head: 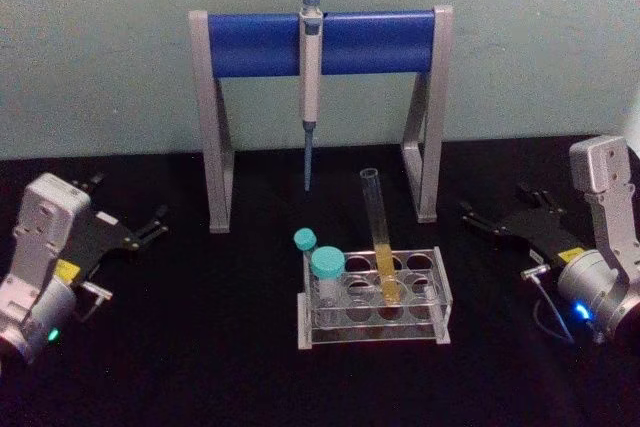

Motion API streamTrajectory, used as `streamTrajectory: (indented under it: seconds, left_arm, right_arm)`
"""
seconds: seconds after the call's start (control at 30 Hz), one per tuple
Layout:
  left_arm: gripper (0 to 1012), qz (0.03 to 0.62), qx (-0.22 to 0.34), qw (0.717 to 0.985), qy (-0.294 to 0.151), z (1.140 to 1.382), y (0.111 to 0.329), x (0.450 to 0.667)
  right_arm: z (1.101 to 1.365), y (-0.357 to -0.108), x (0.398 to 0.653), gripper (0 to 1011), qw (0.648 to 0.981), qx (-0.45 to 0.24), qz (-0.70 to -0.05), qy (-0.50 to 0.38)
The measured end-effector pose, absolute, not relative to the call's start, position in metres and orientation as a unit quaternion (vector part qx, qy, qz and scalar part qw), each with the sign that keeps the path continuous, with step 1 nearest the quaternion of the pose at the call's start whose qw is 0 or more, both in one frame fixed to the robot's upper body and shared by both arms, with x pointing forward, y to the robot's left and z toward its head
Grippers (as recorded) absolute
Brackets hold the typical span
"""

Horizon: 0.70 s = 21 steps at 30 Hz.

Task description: Pick up the test tube from the test tube rack, shake it, then place it back into the test tube rack.

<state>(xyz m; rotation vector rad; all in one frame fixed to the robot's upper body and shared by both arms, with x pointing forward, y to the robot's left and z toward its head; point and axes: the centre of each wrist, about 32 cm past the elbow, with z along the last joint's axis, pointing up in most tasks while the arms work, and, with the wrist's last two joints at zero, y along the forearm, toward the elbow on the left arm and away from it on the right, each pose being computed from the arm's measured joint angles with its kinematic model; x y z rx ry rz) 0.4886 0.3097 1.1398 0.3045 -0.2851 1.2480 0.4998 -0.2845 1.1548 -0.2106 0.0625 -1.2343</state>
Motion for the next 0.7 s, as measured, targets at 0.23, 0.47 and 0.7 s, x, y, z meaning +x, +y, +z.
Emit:
streamTrajectory:
  seconds: [0.23,0.47,0.7]
  left_arm:
    - [1001,0.580,0.141,0.791,-0.132,1.1398,0.3097,0.4886]
    - [1001,0.580,0.141,0.791,-0.132,1.1398,0.3097,0.4886]
    - [1001,0.580,0.141,0.791,-0.132,1.1398,0.3097,0.4886]
  right_arm:
    - [1.1547,-0.2843,0.4998,1000,0.810,-0.099,-0.577,0.029]
    - [1.1547,-0.2843,0.4998,1000,0.810,-0.099,-0.577,0.029]
    - [1.1547,-0.2843,0.4998,1000,0.810,-0.099,-0.577,0.029]
